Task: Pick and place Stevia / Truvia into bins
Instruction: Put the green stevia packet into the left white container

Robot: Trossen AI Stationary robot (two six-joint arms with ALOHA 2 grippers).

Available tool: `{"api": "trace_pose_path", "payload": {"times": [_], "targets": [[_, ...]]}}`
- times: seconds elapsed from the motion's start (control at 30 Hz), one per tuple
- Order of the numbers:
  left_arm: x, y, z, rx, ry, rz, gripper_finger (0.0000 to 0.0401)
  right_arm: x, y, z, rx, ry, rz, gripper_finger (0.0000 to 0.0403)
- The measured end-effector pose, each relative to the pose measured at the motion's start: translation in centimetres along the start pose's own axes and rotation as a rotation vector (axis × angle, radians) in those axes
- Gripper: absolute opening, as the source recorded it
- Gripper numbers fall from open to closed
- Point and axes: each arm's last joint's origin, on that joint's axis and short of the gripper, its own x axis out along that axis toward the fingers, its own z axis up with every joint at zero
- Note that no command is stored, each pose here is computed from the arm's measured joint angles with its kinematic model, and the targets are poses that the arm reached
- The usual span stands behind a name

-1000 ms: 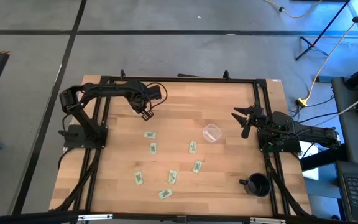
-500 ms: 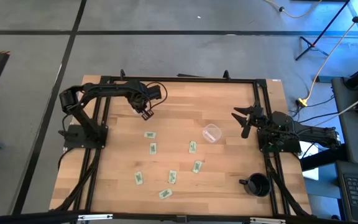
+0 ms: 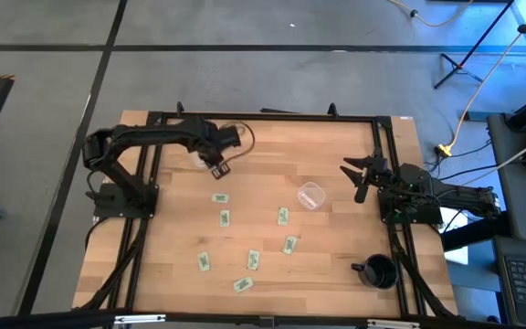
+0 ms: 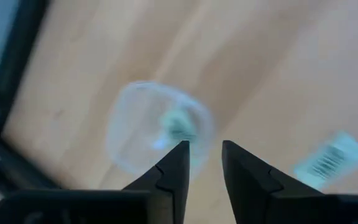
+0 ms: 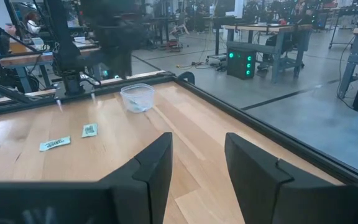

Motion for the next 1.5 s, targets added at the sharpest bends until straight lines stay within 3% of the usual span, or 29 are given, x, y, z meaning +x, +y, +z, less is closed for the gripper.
{"api": "trace_pose_path", "payload": {"times": [0.23, 0.37, 0.47, 0.6, 0.77, 0.97, 1.1, 1.5], "targets": [[-1.2, -5.7, -0.6, 0.333, -0.121, -0.209, 0.0125, 0.0, 0.0, 0.0, 0.002, -0.001, 0.000, 0.0152], [-2.1, -8.3, -0.8, 0.396, -0.237, -0.259, 0.0153, 0.0, 0.0, 0.0, 0.023, 0.000, 0.000, 0.0152], [-2.5, -9.9, -1.2, 0.381, -0.268, -0.289, 0.0173, 0.0, 0.0, 0.0, 0.026, 0.000, 0.001, 0.0152], [-2.5, -11.5, -2.0, 0.373, -0.269, -0.262, 0.0186, 0.0, 0.0, 0.0, 0.025, 0.001, 0.000, 0.0152], [-2.1, -14.0, -3.7, 0.534, -0.275, -0.158, 0.0186, 0.0, 0.0, -0.1, 0.022, 0.009, 0.000, 0.0152], [-0.5, -14.8, -4.4, 0.415, -0.192, -0.069, 0.0187, 0.0, 0.0, -0.1, 0.023, 0.015, 0.000, 0.0152], [1.0, -14.8, -4.8, 0.425, -0.119, -0.028, 0.0185, 0.0, 0.0, -0.1, 0.023, 0.015, -0.001, 0.0152], [4.0, -12.8, -4.6, 0.353, -0.039, -0.017, 0.0185, 0.0, 0.0, -0.2, 0.019, 0.017, -0.001, 0.0152]]}}
